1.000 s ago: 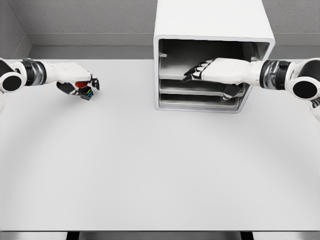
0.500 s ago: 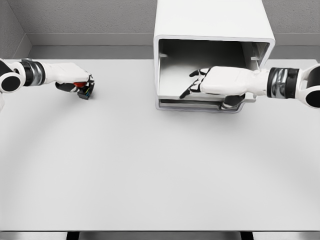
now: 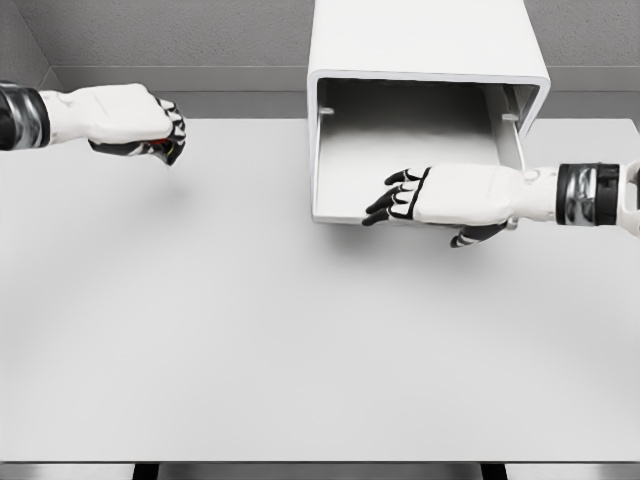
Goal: Slide open multi-storey tabletop storage cabinets and put open load switch and slide close multi-storey tabletop storage cabinets
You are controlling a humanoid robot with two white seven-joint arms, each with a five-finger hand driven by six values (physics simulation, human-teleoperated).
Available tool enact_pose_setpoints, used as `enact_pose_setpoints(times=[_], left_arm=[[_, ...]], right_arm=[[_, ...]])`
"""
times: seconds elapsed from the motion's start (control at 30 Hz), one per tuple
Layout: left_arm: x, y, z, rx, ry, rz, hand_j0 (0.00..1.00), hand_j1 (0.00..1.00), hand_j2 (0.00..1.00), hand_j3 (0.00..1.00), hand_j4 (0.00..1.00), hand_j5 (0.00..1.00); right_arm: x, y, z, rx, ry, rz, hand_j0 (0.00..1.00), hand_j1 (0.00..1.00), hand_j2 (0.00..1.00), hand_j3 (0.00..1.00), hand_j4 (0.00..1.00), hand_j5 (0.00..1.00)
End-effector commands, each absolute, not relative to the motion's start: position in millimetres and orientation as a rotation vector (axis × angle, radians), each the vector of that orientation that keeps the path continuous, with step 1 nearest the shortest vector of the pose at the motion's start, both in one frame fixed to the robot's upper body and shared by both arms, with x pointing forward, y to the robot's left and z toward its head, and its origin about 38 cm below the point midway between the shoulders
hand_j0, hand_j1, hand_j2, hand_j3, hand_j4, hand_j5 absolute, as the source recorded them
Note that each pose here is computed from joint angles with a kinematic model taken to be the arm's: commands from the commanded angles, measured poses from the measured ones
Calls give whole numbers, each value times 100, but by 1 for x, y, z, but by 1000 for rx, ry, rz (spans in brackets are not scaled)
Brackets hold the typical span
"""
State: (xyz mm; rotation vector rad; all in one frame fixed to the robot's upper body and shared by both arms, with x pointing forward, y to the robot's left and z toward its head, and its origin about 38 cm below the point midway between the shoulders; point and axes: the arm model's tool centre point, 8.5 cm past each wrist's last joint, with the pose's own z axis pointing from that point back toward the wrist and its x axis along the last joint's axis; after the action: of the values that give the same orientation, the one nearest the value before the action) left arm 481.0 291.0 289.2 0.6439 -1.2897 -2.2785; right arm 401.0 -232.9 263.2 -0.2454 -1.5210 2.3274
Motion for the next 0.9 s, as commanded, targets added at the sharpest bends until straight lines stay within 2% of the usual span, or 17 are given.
enact_pose_setpoints(times=[0.0,0.07,0.43,0.87], left_arm=[[468,290,305,633,-1348,-2282,34,34,34,34,34,34],[455,291,319,621,-1398,-2285,34,34,34,34,34,34],[415,224,366,604,-1669,-2418,34,34,34,34,34,34],[409,216,376,609,-1718,-2427,34,34,34,34,34,34]], right_arm=[[397,-232,266,-246,-1533,2359,100,100,100,100,100,100],[393,-241,275,-278,-1540,2367,100,100,100,100,100,100],[392,-256,288,-276,-1594,2283,100,100,100,100,100,100],[388,-253,268,-193,-1560,2284,100,100,100,100,100,100]])
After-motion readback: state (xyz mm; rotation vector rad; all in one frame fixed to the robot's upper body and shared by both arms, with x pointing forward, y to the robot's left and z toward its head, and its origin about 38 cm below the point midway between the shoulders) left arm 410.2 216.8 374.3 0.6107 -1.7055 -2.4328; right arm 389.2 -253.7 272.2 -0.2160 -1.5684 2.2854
